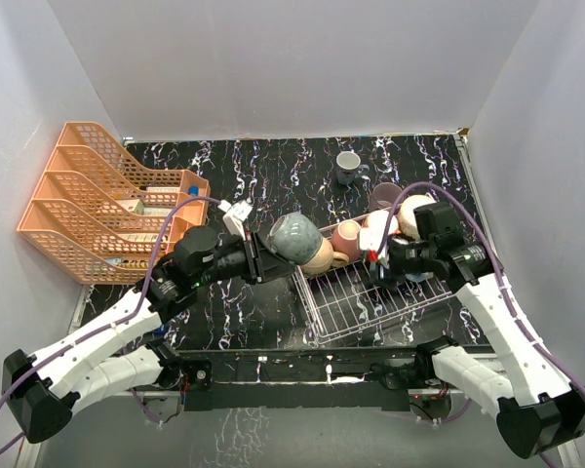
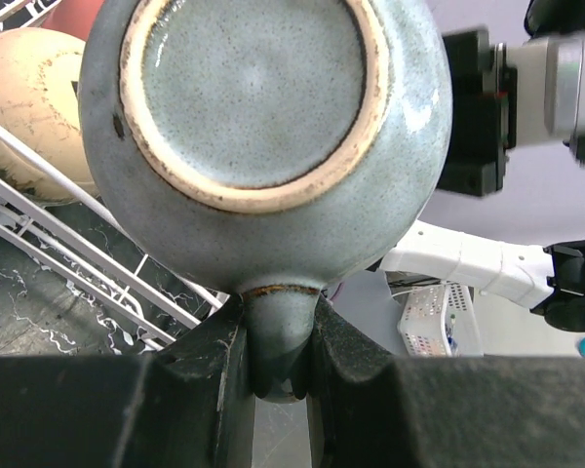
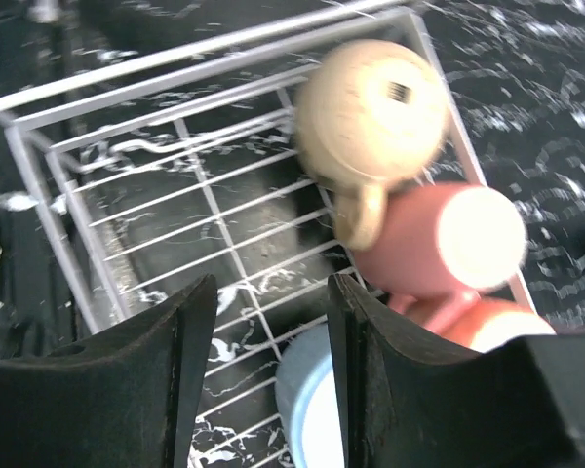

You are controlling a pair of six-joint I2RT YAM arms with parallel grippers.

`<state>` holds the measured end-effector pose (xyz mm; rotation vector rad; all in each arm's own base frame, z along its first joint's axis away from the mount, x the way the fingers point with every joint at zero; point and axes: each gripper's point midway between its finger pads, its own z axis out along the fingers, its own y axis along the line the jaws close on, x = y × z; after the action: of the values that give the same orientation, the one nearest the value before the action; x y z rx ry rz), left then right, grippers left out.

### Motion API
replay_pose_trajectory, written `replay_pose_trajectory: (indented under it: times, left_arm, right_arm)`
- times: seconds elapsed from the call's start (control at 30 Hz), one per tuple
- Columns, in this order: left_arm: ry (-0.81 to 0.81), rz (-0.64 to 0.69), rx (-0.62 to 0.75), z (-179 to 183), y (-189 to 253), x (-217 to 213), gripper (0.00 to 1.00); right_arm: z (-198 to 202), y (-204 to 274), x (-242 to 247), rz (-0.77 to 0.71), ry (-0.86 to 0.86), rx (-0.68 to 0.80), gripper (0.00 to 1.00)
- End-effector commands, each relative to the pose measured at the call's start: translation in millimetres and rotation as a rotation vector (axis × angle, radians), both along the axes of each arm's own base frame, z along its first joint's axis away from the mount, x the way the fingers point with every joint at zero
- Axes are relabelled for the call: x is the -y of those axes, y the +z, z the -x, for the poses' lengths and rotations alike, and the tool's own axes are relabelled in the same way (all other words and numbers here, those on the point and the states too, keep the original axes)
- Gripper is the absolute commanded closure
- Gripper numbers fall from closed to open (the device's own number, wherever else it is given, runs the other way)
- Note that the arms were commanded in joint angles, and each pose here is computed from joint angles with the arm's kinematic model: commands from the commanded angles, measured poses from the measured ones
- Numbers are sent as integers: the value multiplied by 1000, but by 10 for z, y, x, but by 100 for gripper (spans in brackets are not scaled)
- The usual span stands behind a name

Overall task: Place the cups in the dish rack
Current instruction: Turn the cup upside down in the dish rack.

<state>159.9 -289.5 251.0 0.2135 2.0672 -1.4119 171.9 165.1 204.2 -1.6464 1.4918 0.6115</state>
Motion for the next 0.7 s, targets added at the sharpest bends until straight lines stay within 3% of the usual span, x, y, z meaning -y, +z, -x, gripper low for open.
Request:
replay_pose_trajectory:
  times: [0.0, 0.17, 0.23, 0.47, 0.67]
  left_arm:
    - [-46, 133, 166, 5, 663, 85, 100]
    - [-68, 115, 168, 21, 618, 185, 100]
    - [-95, 90, 179, 68, 596, 287, 100]
    - [-196, -86, 242, 254, 427, 674, 100]
    - [-244, -261, 267, 268, 172, 864, 100]
  right_arm:
    - [-595, 534, 131, -118, -314, 87, 50]
    - [-1139, 942, 444, -257, -684, 147, 49]
    - [-1270, 1063, 493, -311, -757, 145, 49]
    - [-1507, 1343, 468, -474, -815, 81, 48]
    - [-1601, 1365, 545, -517, -846, 57, 47]
